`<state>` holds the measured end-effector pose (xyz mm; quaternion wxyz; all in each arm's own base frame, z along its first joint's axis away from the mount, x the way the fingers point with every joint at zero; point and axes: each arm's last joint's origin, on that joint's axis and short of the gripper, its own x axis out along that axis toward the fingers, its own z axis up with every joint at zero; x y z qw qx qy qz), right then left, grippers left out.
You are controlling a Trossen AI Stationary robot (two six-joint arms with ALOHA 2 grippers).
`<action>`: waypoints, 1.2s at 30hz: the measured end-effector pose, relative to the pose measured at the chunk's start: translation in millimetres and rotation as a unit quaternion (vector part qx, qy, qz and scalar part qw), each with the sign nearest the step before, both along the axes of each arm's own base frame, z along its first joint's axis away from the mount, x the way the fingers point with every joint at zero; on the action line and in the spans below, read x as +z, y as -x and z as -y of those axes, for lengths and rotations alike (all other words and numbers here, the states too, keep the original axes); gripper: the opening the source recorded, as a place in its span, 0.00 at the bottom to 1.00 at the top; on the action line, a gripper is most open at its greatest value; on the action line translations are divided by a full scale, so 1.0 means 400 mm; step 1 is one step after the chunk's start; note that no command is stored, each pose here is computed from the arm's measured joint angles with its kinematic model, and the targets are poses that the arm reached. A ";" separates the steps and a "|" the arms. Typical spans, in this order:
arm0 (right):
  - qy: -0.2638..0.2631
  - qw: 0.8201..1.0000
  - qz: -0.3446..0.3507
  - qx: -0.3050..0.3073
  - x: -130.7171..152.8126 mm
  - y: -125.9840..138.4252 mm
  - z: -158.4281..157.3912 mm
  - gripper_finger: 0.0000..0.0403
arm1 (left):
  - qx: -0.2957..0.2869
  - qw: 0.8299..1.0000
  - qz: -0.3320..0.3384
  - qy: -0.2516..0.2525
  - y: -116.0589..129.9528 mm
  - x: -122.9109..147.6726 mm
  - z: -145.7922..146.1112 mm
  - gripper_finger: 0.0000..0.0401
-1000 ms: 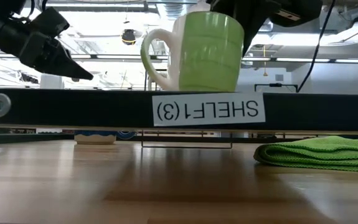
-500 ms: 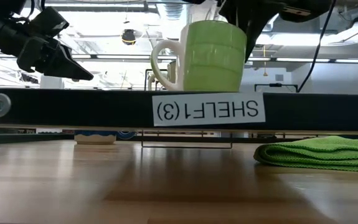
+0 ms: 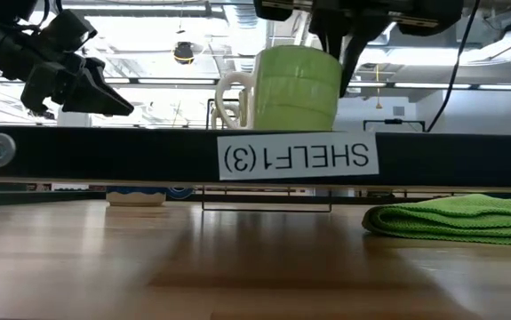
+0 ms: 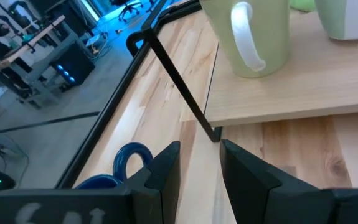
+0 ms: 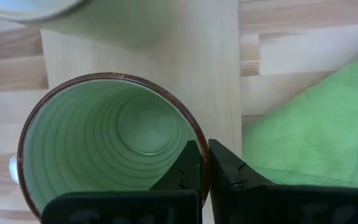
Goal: Stack small to large cups/mugs on shelf
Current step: Put the green mug on the shelf
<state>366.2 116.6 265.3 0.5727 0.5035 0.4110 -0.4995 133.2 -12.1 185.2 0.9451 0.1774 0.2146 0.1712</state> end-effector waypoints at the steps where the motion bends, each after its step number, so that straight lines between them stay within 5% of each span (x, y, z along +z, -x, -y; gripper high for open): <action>1: -0.001 1.000 0.002 -0.001 0.000 -0.002 0.001 0.05 | 0.001 1.000 0.001 0.002 0.000 0.000 0.000 0.26; 36: -0.010 1.000 -0.001 0.010 0.000 -0.004 0.005 0.09 | -0.003 1.000 -0.029 0.006 0.007 -0.014 0.000 0.26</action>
